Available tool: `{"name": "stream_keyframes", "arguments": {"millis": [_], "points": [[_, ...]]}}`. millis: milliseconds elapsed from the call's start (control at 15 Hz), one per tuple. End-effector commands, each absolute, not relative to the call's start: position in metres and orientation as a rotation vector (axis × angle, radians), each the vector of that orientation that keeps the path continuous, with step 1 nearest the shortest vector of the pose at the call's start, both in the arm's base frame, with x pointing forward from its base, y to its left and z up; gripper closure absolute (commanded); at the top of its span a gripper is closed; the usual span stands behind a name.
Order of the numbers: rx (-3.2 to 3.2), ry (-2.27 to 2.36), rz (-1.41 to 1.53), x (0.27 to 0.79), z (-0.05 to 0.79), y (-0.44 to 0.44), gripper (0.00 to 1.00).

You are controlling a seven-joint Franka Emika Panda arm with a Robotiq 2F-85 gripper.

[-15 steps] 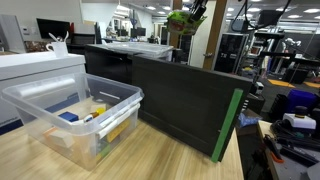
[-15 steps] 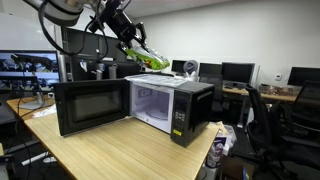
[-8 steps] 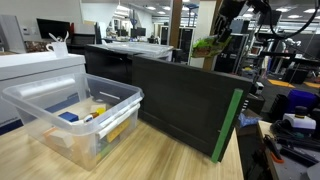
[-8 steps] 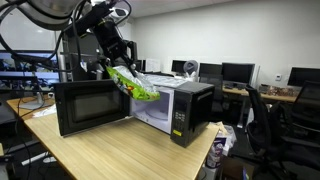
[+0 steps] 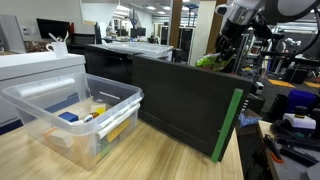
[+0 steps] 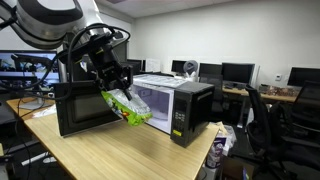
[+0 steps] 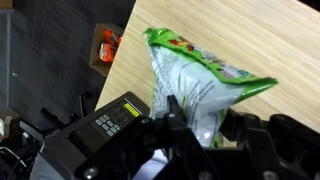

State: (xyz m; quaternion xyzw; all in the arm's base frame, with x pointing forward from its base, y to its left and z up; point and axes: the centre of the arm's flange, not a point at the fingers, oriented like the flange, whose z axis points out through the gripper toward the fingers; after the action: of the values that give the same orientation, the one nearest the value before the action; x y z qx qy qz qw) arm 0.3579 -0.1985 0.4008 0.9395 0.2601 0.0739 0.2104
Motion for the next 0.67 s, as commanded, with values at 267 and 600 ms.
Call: {"name": "stream_keyframes", "arguments": {"millis": [267, 600], "points": [[2.542, 0.921, 0.315, 0.387, 0.349, -0.197, 0.90], [2.469, 1.042, 0.465, 0.412, 0.330, -0.184, 0.90]]}}
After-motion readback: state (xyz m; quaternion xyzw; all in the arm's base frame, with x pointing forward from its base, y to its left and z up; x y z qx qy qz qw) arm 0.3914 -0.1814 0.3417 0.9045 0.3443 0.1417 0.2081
